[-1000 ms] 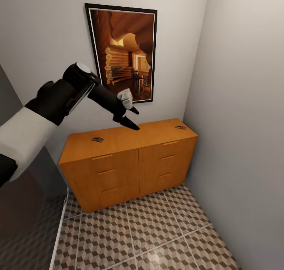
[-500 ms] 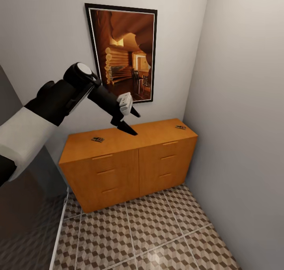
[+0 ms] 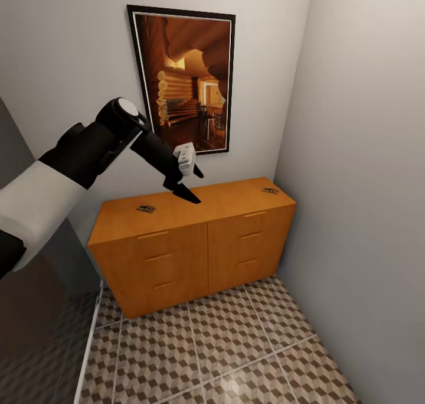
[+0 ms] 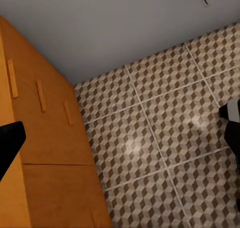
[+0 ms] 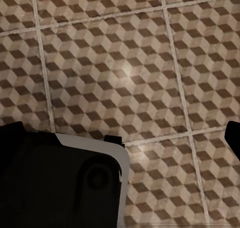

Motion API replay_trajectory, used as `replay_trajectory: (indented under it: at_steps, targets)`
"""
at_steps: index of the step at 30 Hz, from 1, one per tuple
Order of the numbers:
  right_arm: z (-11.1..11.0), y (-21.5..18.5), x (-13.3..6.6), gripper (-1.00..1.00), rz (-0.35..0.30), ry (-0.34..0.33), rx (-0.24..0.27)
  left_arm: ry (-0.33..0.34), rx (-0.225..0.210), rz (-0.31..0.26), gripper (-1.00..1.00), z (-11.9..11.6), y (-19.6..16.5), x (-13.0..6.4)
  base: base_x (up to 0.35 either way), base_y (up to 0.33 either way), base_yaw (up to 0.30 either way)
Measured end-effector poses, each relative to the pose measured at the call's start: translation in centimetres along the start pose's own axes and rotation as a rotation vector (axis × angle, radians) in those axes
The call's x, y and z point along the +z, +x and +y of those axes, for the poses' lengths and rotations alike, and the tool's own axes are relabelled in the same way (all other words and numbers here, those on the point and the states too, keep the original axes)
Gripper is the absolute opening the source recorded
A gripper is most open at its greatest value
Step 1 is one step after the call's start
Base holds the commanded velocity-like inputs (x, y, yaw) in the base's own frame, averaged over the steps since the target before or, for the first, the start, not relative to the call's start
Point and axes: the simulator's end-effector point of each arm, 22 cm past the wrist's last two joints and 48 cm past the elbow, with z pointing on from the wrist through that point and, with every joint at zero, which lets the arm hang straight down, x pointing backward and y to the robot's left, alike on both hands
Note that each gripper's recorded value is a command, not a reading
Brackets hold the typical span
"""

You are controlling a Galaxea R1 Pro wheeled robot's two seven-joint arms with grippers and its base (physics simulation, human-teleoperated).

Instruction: Take the four mousetraps from the cabinet in the bathroom and place them on the bathroom floor. Make sure all four end up on the same floor surface, and ensure that at least two of them are either under or directly next to the same bathroom sink.

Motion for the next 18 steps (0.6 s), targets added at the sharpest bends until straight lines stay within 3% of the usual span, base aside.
replay_trajectory:
  at_steps: [6,18]
  targets:
    - [0.2,0.2,-0.1,1.0,0.002,-0.002,0.001,0.005,0.002,0.008,1.0,-0.2,0.0,0.2,0.147,0.0,0.0]
    - [0.5,0.2,-0.1,1.0,-0.001,-0.006,0.0,0.026,0.007,0.054,1.0,-0.8,0.7,1.6,0.333,0.0,0.0]
